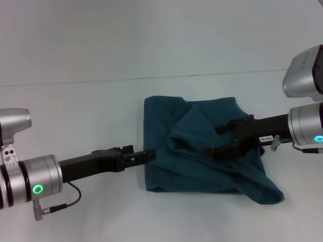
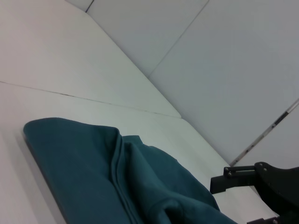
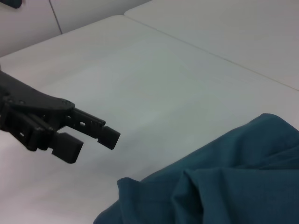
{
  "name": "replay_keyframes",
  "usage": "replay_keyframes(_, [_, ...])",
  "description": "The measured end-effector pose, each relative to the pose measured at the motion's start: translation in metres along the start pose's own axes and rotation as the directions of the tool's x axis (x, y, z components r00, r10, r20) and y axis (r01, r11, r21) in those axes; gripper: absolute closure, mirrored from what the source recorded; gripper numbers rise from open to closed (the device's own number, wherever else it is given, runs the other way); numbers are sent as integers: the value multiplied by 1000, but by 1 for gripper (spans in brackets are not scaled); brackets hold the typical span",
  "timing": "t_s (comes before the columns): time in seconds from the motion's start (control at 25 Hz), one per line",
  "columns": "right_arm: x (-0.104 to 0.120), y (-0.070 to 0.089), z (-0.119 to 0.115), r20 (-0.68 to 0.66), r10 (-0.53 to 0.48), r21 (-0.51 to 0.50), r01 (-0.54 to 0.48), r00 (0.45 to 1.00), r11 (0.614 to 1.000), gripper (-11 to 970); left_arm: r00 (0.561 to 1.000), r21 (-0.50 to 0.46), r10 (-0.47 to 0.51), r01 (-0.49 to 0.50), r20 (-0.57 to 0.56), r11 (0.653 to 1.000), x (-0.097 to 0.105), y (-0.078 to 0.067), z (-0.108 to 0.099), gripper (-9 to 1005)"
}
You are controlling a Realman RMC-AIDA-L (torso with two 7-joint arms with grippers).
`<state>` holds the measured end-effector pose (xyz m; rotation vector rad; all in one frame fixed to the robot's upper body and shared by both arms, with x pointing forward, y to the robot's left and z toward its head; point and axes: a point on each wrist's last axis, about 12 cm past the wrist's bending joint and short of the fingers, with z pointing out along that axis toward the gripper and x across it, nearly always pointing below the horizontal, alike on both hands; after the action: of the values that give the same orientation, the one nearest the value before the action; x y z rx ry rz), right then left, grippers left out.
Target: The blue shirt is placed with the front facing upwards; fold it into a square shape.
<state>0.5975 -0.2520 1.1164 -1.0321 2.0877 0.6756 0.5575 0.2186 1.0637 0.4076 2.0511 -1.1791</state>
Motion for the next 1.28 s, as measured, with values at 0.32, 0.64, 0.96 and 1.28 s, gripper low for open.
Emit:
replay_keyframes(0.32, [1,4,6,-11,-28,-12,28,1000,1000,62,1000,-15,-18,18,15,1000,3,3,-4,49])
replay_keyframes(0.64, [2,7,17,-51,-55,-8,55,997,998,64,1000,-17,-19,20,18,1000,4,3,-5,49])
replay_keyframes(0.96, [3,12,22,-70,-80,-38,77,994,996,77,1000,-21,-20,20,20,1000,4,4,-5,49])
replay_keyframes(1.28, [3,15,25,-90,-99,-56,94,991,994,104,999,-31,-28,29,28,999,4,5,-5,49])
